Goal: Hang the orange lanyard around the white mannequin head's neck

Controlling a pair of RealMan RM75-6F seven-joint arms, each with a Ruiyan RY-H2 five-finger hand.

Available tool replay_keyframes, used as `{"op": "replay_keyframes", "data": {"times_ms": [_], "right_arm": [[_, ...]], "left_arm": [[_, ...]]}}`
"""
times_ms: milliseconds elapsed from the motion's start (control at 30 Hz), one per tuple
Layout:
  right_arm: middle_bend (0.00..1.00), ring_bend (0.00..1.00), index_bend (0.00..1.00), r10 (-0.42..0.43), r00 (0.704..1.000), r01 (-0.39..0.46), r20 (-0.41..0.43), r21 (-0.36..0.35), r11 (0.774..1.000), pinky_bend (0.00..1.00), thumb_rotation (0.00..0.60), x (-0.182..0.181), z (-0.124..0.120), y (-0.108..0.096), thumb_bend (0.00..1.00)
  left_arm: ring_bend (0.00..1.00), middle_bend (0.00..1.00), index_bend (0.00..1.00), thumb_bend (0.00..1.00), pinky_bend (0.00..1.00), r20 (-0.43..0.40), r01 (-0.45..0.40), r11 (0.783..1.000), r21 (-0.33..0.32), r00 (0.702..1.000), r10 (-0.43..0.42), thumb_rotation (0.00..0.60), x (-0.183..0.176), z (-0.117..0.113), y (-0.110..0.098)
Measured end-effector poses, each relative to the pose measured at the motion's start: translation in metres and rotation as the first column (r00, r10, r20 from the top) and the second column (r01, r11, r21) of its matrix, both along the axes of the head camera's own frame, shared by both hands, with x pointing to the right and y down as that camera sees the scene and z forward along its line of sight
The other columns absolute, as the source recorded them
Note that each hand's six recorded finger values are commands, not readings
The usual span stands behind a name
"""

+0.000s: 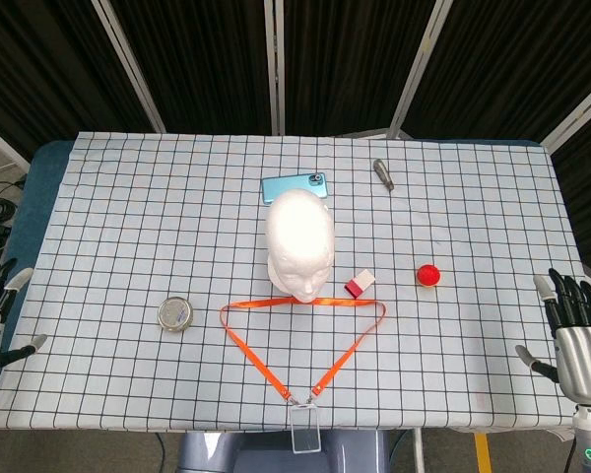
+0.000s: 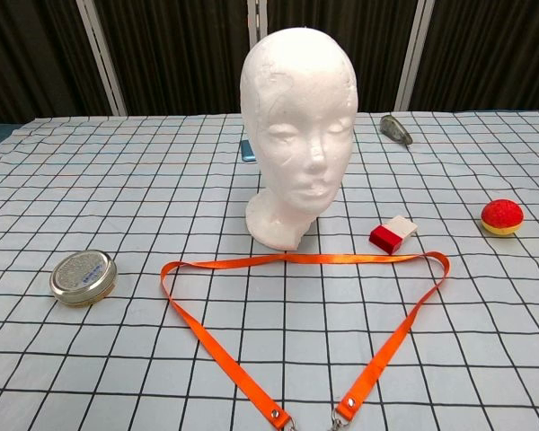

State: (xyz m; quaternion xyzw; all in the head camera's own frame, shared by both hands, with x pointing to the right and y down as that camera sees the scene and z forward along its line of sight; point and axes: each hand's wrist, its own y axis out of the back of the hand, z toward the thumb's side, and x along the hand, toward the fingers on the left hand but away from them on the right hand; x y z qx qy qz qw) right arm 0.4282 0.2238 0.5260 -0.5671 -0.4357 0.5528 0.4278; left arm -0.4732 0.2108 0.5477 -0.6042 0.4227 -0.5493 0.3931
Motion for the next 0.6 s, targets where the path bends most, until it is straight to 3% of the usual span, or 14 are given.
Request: {"op": "replay_keyframes", "data": {"times_ms": [367, 467, 533, 600], "right_arm": [[0.0, 0.0, 0.03, 0.018, 1.0, -0.017, 0.011, -0.076, 0.997, 0.0, 0.6, 0.001, 0.015, 0.001, 0.0], [0.0, 0.0, 0.18, 0.001, 1.0, 0.003, 0.03, -0.137, 0.991, 0.0, 0.6, -0.005, 0.03, -0.003, 0.0], [0.0, 0.0, 0.31, -0.019, 0.999, 0.026, 0.038, -0.179, 0.984, 0.0, 0.6, -0.01, 0.041, -0.009, 0.06], [0.0, 0.0, 0.43, -0.047, 0.998, 0.058, 0.051, -0.234, 0.97, 0.0, 0.6, -0.019, 0.055, -0.017, 0.18]], "left_arm": [[0.0, 0.0, 0.0, 0.0, 0.0, 0.009, 0.009, 1.0, -0.011, 1.0, -0.009, 0.6, -0.001, 0.003, 0.0], [0.0, 0.0, 0.0, 0.0, 0.0, 0.015, 0.013, 1.0, -0.025, 1.0, -0.013, 0.6, -0.002, 0.008, -0.001], [0.0, 0.0, 0.0, 0.0, 0.0, 0.021, 0.014, 0.999, -0.038, 1.0, -0.013, 0.6, -0.002, 0.013, -0.002], [0.0, 0.0, 0.0, 0.0, 0.0, 0.025, 0.015, 0.999, -0.046, 1.0, -0.013, 0.6, -0.001, 0.018, -0.003]]}}
